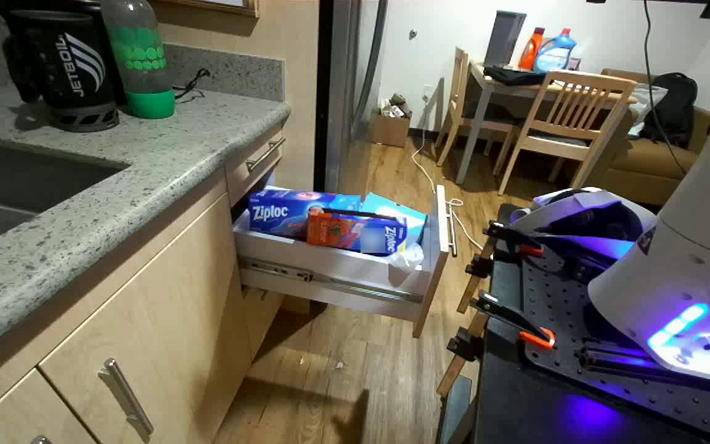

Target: Get one of the boxes labeled 'Ziploc' from the open drawer of the cabinet and place it on the countertop

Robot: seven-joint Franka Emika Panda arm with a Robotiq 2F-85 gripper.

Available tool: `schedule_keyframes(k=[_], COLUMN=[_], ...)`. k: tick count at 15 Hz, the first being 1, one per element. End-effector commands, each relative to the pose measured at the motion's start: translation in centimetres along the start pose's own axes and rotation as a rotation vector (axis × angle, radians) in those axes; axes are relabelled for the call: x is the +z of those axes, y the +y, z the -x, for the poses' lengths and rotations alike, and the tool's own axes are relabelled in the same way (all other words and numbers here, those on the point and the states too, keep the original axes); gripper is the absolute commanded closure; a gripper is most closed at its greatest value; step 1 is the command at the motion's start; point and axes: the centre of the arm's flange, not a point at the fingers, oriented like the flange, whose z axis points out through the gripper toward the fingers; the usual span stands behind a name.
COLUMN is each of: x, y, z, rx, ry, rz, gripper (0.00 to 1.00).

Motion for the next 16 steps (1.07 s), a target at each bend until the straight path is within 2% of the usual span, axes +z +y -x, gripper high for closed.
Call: schedule_keyframes(k=[1,8,16], x=[0.0,1.1,5.4], y=[0.0,2.0,9.9], z=[0.0,-1.6,-4.8], rx=[0.000,0.071,0.236], ry=[0.000,0.052,0.056], rz=[0.000,0.066,0.072], gripper=[0.00,0.00,0.00])
